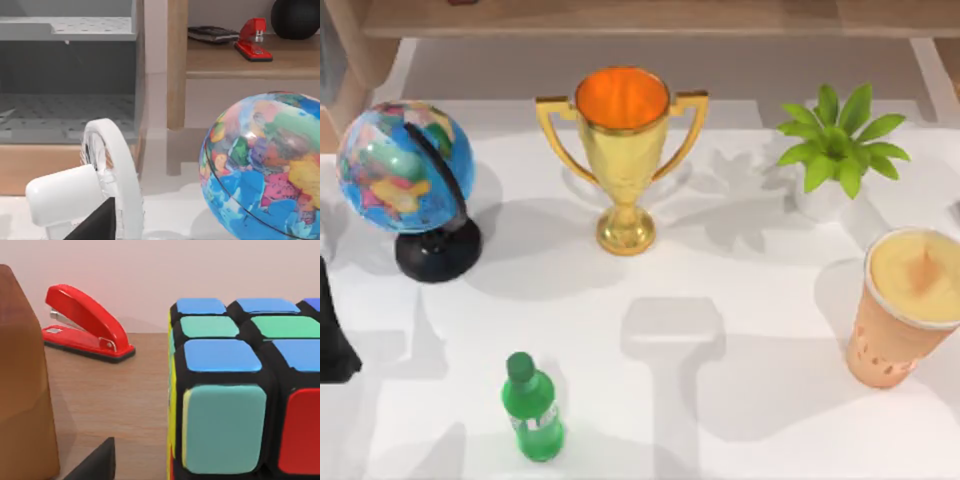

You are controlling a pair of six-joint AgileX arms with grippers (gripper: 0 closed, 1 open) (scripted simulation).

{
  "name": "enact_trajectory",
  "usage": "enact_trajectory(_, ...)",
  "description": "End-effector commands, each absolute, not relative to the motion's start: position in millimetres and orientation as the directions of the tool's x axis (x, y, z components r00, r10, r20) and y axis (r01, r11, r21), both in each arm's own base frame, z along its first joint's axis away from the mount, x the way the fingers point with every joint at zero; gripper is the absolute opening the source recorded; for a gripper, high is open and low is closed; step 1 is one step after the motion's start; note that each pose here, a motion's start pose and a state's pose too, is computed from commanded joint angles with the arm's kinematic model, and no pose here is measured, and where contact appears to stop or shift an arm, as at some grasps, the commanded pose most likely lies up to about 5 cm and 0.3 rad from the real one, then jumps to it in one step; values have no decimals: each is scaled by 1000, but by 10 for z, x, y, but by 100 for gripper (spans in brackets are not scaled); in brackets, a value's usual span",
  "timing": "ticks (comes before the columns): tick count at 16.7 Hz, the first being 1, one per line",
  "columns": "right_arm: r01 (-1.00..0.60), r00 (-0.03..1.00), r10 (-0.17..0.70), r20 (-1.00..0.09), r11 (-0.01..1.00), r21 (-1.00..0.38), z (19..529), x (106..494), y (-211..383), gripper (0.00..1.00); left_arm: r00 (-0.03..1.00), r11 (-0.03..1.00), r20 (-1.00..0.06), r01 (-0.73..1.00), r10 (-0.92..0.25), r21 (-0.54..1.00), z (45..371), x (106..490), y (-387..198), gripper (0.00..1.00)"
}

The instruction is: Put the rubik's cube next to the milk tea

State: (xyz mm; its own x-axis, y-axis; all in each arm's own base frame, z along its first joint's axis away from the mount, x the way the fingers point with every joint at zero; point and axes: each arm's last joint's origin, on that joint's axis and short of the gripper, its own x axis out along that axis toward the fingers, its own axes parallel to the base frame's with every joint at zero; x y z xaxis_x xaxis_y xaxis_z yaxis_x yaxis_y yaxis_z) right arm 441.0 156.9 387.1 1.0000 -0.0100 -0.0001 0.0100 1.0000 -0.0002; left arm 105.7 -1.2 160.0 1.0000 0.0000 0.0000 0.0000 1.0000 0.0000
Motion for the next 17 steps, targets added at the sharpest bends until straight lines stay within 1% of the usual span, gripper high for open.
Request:
enact_trajectory(3,10,1000,-10,0,1000,0,3871,4410,1569,100,1000,1000,0,0,0,0,1600,1057,-12,100)
enact_trajectory(16,10,1000,-10,0,1000,0,3871,4410,1569,2,1000,1000,0,0,0,0,1600,1057,-12,100)
enact_trajectory(17,10,1000,-10,0,1000,0,3871,4410,1569,0,1000,1000,0,0,0,0,1600,1057,-12,100)
